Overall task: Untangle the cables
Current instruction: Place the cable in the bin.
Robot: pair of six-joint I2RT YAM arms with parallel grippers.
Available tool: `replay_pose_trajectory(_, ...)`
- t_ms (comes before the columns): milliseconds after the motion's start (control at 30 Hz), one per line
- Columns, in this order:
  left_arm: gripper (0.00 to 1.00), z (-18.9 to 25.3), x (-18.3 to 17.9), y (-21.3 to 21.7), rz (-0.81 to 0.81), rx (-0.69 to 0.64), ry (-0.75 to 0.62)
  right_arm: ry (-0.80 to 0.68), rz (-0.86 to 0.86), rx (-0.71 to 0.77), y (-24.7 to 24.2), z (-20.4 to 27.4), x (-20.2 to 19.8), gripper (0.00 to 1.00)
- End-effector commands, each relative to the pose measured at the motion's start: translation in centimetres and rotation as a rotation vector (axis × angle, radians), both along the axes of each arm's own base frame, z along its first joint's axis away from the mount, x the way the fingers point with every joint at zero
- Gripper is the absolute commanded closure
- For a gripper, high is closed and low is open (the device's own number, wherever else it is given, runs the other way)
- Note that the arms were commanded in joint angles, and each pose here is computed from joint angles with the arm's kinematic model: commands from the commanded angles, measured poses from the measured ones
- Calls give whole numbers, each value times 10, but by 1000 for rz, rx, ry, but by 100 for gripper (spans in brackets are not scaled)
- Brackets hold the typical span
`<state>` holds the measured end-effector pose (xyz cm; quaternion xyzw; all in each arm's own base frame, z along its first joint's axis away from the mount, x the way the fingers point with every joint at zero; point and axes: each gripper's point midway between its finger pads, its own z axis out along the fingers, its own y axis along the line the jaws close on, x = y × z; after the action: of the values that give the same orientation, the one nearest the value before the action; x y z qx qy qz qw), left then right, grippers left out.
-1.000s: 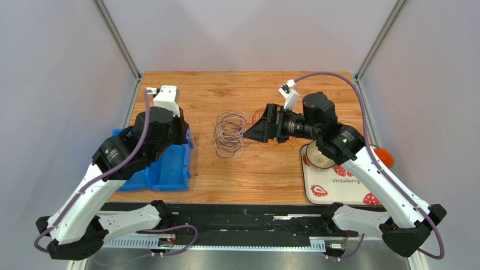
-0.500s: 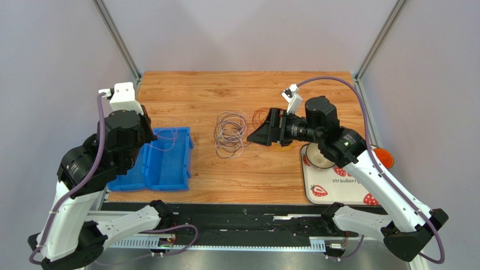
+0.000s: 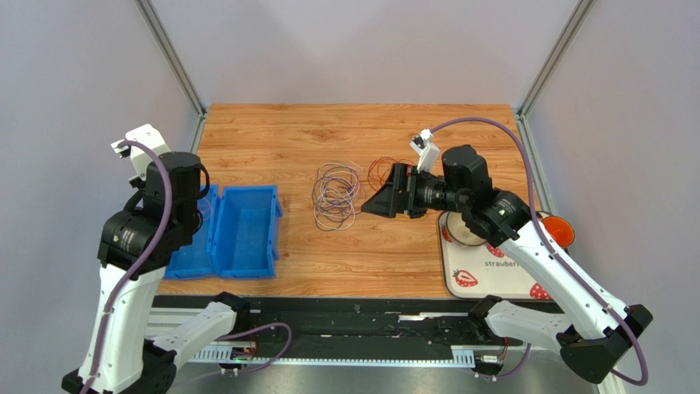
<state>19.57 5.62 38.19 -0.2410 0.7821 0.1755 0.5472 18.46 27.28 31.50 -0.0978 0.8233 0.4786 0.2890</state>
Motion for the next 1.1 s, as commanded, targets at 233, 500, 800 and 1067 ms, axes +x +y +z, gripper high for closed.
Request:
replay_pose_trajectory(233,100,-36,28,35,185,-105,-12,6,32,4,2,-5,-3,2)
replay_pose_trajectory(500,100,-64,52,66,268,-166,-20,28,31,-12,4,-14,0,2)
replay_pose_trajectory(800,100,-95,72,75,268,-228,5,50,53,-31,10,-22,4,2)
replay_pose_trajectory(1067,17,-110,84,72,207,-286,26,65,58,-38,14,-23,6,2)
